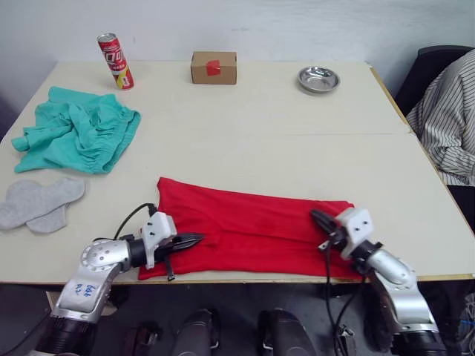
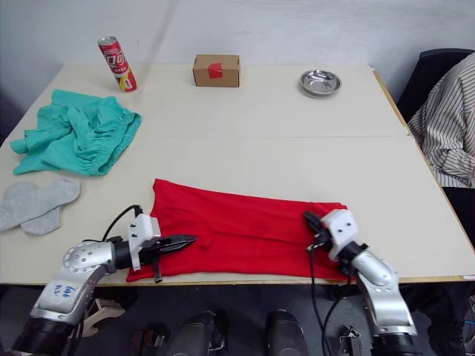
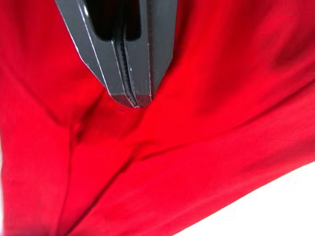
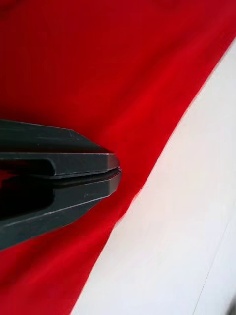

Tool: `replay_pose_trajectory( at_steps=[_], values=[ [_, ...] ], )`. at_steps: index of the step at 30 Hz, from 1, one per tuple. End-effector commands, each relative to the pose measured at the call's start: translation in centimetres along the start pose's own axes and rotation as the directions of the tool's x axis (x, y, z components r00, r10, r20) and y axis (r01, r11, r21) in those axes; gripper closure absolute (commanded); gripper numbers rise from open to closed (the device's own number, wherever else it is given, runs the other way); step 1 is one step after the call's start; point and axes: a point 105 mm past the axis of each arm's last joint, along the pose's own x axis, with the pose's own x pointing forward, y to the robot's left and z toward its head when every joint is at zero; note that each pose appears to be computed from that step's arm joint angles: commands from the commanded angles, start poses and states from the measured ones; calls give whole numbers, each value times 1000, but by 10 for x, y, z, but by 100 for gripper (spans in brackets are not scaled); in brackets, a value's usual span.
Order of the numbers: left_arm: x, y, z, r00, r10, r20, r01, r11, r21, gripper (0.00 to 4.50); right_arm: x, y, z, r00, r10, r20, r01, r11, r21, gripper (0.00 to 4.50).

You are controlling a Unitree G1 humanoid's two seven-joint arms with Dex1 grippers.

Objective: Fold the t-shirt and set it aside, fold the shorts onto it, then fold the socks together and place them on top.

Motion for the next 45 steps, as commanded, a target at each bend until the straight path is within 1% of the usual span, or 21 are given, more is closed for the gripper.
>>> replay_pose_trajectory(
  at_steps=[1, 2, 5, 9, 10, 13, 14, 16, 20, 23, 25, 26, 27, 28, 31, 33, 34, 36, 37, 43, 45],
  values=[
    [-21, 10, -5, 998, 42, 43, -39, 997, -72, 448, -9, -29, 0, 995, -96, 9, 96, 995, 27, 447],
    [-27, 14, -6, 997, 58, 44, -55, 995, -79, 448, -10, -35, 1, 994, -108, 10, 108, 994, 27, 447],
    [-42, 25, -19, 995, 96, -6, -96, 991, -98, 448, -12, -46, 3, 992, -124, 12, 124, 992, 21, 447],
    [-54, 33, -31, 991, 123, -44, -127, 985, -116, 448, -15, -61, 14, 994, -107, 37, 105, 993, 52, 447],
    [-56, 33, -32, 992, 118, -45, -122, 986, -116, 448, -15, -63, 17, 995, -90, 41, 88, 995, 57, 447],
    [-73, 27, -29, 998, 46, -49, -53, 986, -160, 448, -17, -79, 41, 998, 18, 54, -24, 993, 111, 447],
    [-78, 24, -26, 999, 20, -50, -27, 986, -164, 450, -17, -83, 47, 998, 54, 45, -58, 993, 106, 432],
    [-85, 18, -15, 999, -40, -35, 33, 981, -189, 450, -17, -86, 52, 990, 143, -2, -142, 983, 116, 392],
    [-81, 18, 28, 992, -68, 108, 87, 979, -185, 450, -11, -86, 53, 927, 332, -177, -317, 942, 107, 247],
    [-69, 15, 57, 979, -85, 186, 123, 971, -203, 392, -3, -88, 49, 861, 417, -292, -403, 909, 109, 144],
    [-60, 7, 70, 969, -124, 212, 164, 969, -183, 326, 3, -87, 45, 803, 469, -367, -458, 880, 123, 69],
    [-55, 3, 76, 965, -138, 225, 175, 972, -157, 295, 3, -85, 43, 767, 503, -398, -482, 861, 159, 31],
    [-50, -1, 82, 957, -156, 244, 193, 972, -135, 263, 4, -82, 41, 734, 533, -421, -514, 841, 170, 2],
    [-45, -7, 87, 950, -180, 254, 211, 972, -103, 229, 7, -83, 38, 710, 534, -458, -526, 835, 159, 0],
    [-36, -21, 96, 934, -234, 270, 254, 966, -41, 129, 16, -83, 35, 680, 538, -498, -553, 822, 134, 0],
    [-33, -25, 100, 923, -254, 289, 276, 960, -37, 66, 21, -77, 37, 652, 588, -478, -571, 796, 200, 0],
    [-32, -27, 101, 919, -262, 294, 285, 958, -36, 30, 22, -73, 36, 627, 614, -480, -595, 775, 214, 18],
    [-28, -30, 100, 916, -268, 299, 291, 956, -36, 29, 19, -66, 31, 553, 651, -520, -641, 731, 234, 59],
    [-27, -31, 100, 916, -268, 299, 292, 956, -36, 29, 21, -64, 32, 537, 663, -522, -659, 716, 232, 91],
    [-24, -31, 95, 923, -236, 304, 264, 963, -53, 29, 27, -56, 44, 505, 695, -512, -715, 669, 203, 301],
    [-24, -30, 94, 926, -220, 305, 249, 967, -58, 29, 28, -58, 48, 511, 691, -511, -718, 670, 189, 375]
  ],
)
